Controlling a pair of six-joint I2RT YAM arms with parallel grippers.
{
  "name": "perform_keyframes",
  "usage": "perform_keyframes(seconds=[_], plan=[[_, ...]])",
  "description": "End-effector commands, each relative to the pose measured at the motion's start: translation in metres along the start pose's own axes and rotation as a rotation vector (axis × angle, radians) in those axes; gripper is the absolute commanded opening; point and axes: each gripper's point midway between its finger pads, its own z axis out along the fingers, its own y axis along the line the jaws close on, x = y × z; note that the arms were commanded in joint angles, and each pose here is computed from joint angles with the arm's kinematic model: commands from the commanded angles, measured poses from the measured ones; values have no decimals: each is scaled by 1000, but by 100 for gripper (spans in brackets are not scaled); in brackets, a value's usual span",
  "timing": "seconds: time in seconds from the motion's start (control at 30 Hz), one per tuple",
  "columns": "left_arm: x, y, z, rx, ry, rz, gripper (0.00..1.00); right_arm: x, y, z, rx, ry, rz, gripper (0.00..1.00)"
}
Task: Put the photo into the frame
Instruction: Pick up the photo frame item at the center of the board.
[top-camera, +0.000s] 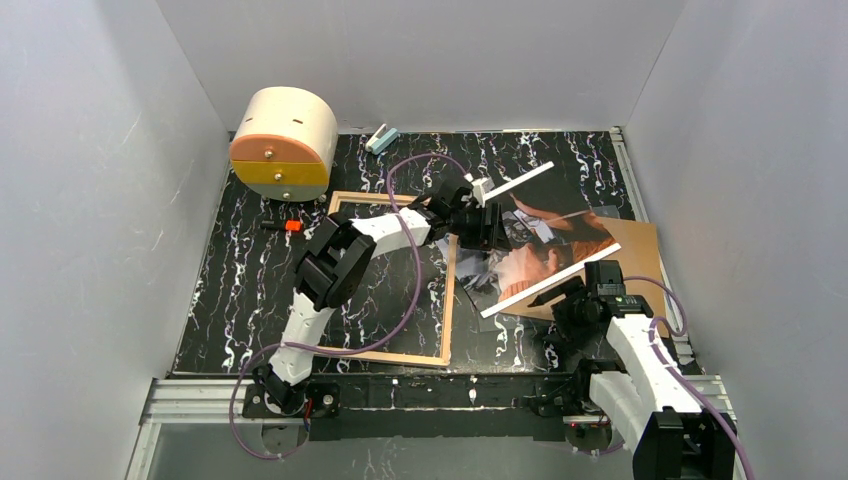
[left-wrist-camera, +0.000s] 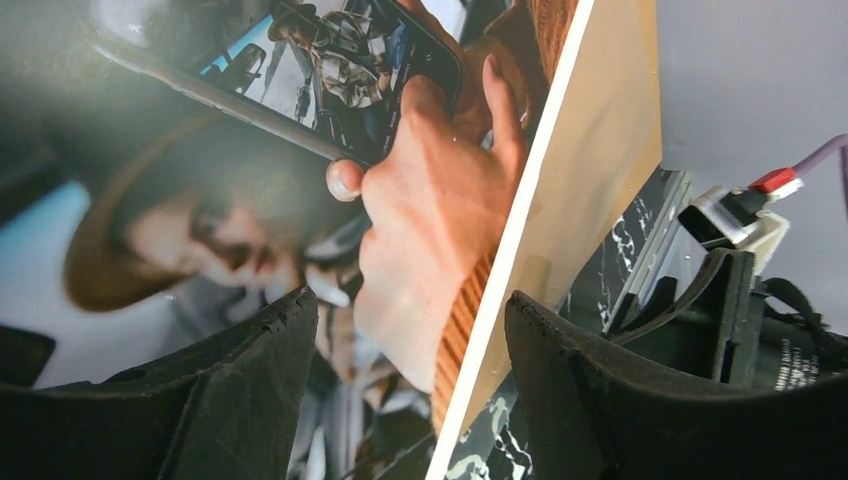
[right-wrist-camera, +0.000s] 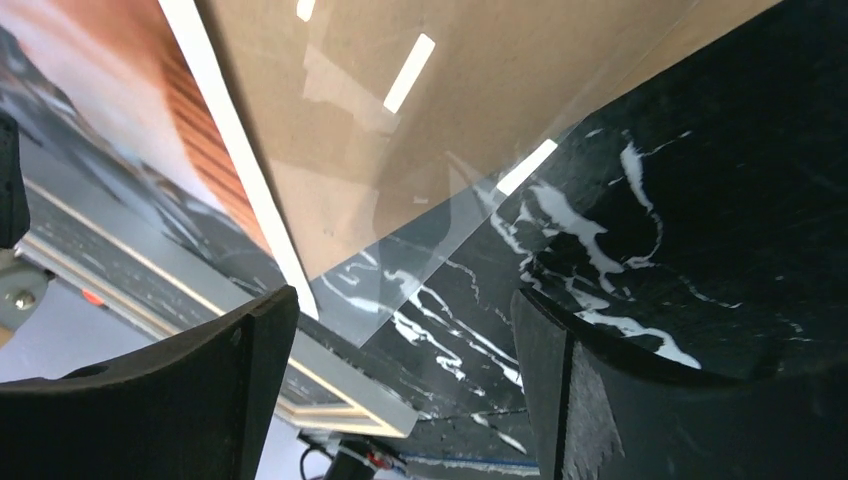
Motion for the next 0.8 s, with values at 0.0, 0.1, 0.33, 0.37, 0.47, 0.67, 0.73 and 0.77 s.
perform_keyframes(seconds=[0.0,0.1,0.33,0.37,0.47,0.67,0.73,0.77], plan=[[-10,10,9,-36,-48,80,66,-25,-1,0,34,-128,-1,86],[-9,27,13,-88,-47,126,66,-33,0,5,11,-175,-12,86],[21,77,22,-260,110,142,64,-38,10,12,-94,-210,-8,87],[25,82,23,-275,127,134,64,-38,14,12,-116,-211,-16,87],[34,93,27,-307,166,113,63,-38,22,16,-188,-214,-34,87],[44,111,26,-375,222,98,62,-32,52,6,-360,-195,-63,88],[45,112,27,-376,232,99,62,-31,61,1,-412,-197,-75,88],[46,112,27,-379,238,98,62,-30,66,-2,-442,-196,-81,88]])
